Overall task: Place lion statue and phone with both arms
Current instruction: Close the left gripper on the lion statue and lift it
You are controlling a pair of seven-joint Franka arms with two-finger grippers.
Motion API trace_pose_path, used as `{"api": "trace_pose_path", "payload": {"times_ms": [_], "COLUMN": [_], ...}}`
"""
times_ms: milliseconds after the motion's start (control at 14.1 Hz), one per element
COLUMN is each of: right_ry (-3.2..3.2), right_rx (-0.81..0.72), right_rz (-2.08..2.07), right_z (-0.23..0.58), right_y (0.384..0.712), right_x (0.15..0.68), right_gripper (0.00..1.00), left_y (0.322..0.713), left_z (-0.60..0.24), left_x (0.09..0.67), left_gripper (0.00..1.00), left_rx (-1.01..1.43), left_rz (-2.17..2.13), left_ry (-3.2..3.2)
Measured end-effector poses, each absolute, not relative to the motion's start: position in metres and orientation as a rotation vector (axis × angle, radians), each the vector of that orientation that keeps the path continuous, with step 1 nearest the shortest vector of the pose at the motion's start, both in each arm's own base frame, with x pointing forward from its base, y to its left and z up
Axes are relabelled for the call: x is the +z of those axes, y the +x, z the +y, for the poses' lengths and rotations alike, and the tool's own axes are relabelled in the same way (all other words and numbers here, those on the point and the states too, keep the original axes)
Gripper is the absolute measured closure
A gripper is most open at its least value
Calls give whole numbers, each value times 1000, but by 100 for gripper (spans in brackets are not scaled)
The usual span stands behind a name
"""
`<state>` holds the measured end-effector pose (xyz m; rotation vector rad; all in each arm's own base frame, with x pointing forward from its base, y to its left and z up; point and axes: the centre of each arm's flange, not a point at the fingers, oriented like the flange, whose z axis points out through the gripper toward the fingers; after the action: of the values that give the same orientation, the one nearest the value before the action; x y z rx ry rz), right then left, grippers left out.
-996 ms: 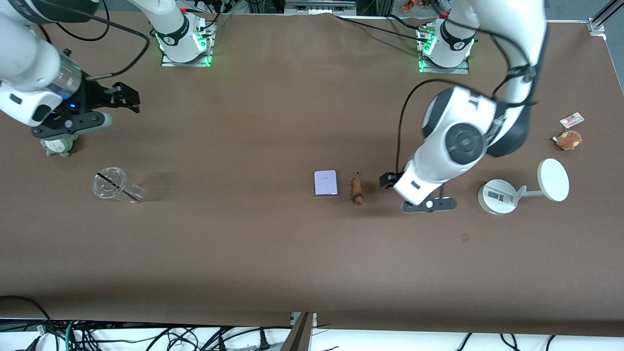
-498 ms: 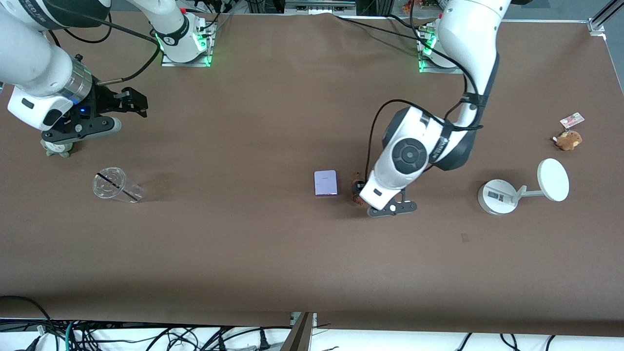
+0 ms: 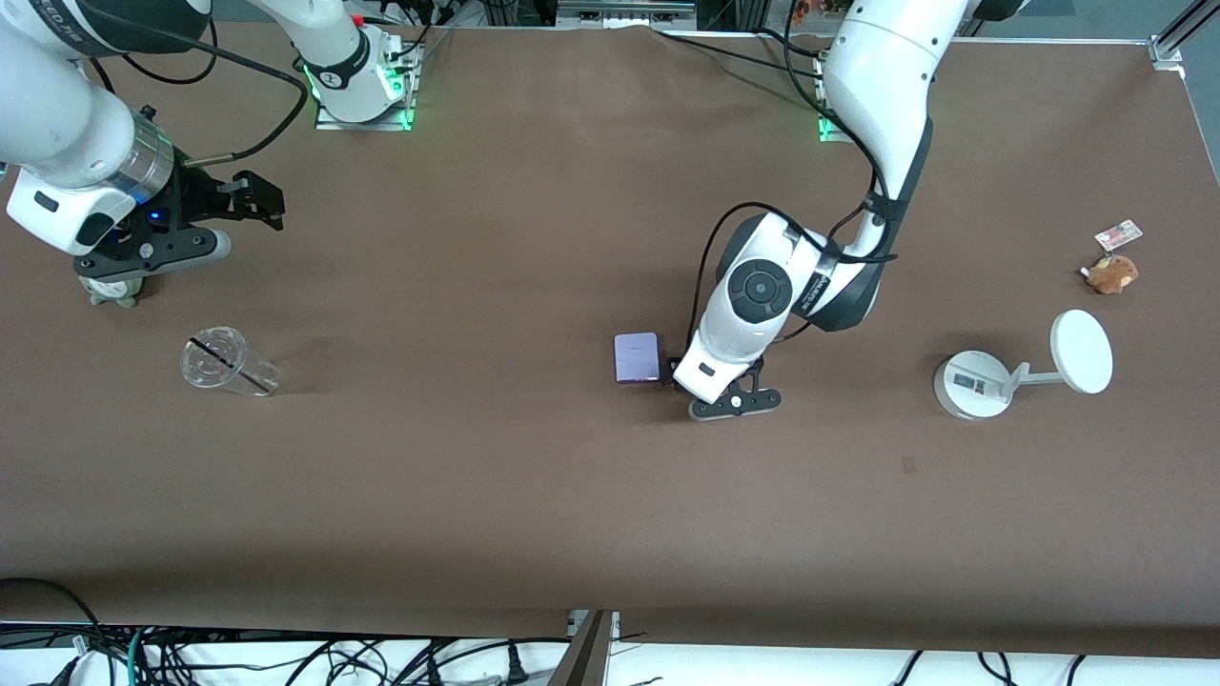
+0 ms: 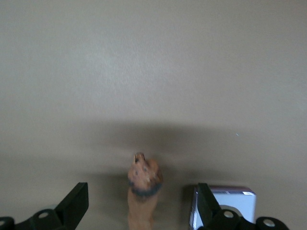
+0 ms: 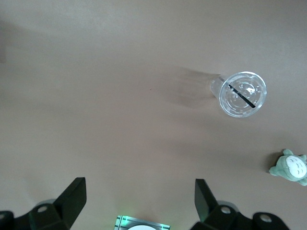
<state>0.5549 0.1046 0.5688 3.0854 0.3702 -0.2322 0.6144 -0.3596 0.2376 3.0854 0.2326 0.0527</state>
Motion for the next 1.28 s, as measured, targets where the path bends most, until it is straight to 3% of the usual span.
{"api": "trace_pose_path", "payload": {"times_ms": [854, 1067, 1280], "right_ry": [3085, 3085, 3085], "right_rx": [-238, -238, -238], "right_rz": [369, 367, 367], "right_z": [104, 104, 104], "right_y": [555, 555, 555], "right_x": [569, 568, 568], "right_gripper": [0, 0, 0], "left_y": [595, 588, 589], "left_z": [-379, -381, -380], "left_x": [198, 191, 192], "left_gripper": [0, 12, 44], "left_rx": [69, 55, 59], "left_rz": [101, 82, 83], "left_ry": [3149, 3162, 3163]}}
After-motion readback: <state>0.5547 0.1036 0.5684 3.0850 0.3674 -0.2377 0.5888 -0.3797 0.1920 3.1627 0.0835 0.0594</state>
